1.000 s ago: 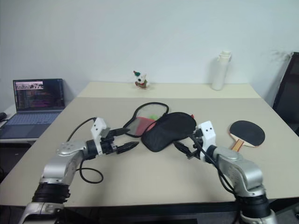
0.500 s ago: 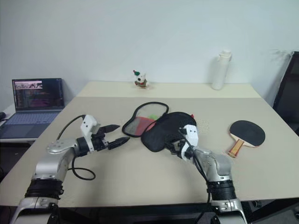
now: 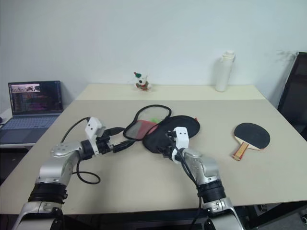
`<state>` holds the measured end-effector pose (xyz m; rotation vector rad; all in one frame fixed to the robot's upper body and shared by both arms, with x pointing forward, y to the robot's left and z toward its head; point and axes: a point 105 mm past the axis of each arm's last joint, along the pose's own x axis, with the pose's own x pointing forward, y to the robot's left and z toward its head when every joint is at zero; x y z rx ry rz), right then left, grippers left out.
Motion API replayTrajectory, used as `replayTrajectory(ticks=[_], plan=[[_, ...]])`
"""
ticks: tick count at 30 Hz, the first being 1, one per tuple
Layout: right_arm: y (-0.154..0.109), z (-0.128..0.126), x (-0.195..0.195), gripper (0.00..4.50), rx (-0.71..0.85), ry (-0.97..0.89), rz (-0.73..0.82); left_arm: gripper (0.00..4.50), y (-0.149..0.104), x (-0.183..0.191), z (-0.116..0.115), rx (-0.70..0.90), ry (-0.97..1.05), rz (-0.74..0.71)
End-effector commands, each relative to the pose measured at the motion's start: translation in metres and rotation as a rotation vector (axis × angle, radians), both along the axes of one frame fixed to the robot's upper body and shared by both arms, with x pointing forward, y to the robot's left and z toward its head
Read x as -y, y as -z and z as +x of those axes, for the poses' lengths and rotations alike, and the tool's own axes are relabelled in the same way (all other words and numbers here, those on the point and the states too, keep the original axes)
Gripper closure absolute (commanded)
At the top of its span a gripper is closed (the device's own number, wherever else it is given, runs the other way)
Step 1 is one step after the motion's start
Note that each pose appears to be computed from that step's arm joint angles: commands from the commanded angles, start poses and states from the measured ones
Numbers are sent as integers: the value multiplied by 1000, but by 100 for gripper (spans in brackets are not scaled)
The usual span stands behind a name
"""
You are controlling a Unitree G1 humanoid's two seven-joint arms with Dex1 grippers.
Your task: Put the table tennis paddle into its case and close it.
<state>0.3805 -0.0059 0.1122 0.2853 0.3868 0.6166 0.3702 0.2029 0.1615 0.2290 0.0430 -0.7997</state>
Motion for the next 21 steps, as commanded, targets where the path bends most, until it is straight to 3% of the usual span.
replayTrajectory(ticks=[1, 8, 14, 21], plan=[[-19, 5, 1, 198, 52, 22, 35, 0, -14, 5, -3, 61, 21, 8], [-22, 1, 34, 438, -45, 53, 97, 0, -16, 15, -8, 66, 60, 4], [-23, -8, 80, 445, -104, 68, 60, 0, -15, 27, -16, 60, 111, 14], [-11, -27, 101, 445, -170, -8, -48, 0, -14, 35, -17, 57, 141, 20]])
